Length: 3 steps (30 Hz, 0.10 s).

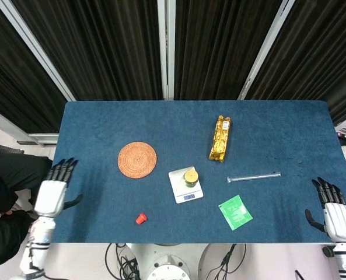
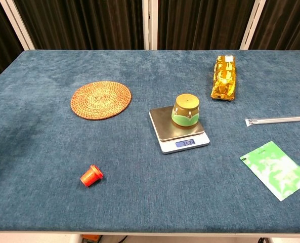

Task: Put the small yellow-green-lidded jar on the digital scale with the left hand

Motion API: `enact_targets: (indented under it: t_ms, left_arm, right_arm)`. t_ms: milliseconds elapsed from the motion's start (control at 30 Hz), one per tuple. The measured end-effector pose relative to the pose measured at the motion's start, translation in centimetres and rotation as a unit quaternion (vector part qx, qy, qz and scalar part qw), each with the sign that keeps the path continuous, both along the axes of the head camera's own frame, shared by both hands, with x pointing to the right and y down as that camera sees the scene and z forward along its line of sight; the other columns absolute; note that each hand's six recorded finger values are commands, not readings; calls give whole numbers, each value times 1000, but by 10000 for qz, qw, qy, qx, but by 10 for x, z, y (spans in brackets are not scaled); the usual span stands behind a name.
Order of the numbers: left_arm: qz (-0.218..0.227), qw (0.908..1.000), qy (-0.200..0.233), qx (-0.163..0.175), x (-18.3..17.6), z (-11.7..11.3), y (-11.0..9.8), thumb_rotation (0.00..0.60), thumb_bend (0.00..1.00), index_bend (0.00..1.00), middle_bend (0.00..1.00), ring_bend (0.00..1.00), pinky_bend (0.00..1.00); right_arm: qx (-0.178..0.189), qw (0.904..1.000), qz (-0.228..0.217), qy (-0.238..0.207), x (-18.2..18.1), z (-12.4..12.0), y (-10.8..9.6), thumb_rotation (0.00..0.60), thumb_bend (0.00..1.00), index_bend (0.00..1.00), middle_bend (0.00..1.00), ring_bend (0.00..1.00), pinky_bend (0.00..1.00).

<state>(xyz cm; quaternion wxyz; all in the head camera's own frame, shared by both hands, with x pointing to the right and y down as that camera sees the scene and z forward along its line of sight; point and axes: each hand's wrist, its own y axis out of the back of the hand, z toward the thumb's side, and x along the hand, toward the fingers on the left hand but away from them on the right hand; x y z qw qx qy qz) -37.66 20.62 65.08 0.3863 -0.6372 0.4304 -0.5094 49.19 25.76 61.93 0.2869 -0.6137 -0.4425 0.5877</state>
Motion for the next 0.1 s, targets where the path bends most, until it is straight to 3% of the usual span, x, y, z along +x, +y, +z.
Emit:
enact_targets:
  t_ms: [100]
  left_arm:
    - [-94, 9997, -213, -8, -38, -6, 24, 600, 111, 8, 54, 0, 136]
  right_arm:
    - [-74, 10000, -42, -11, -7, 5, 1, 600, 303, 0, 0, 0, 0]
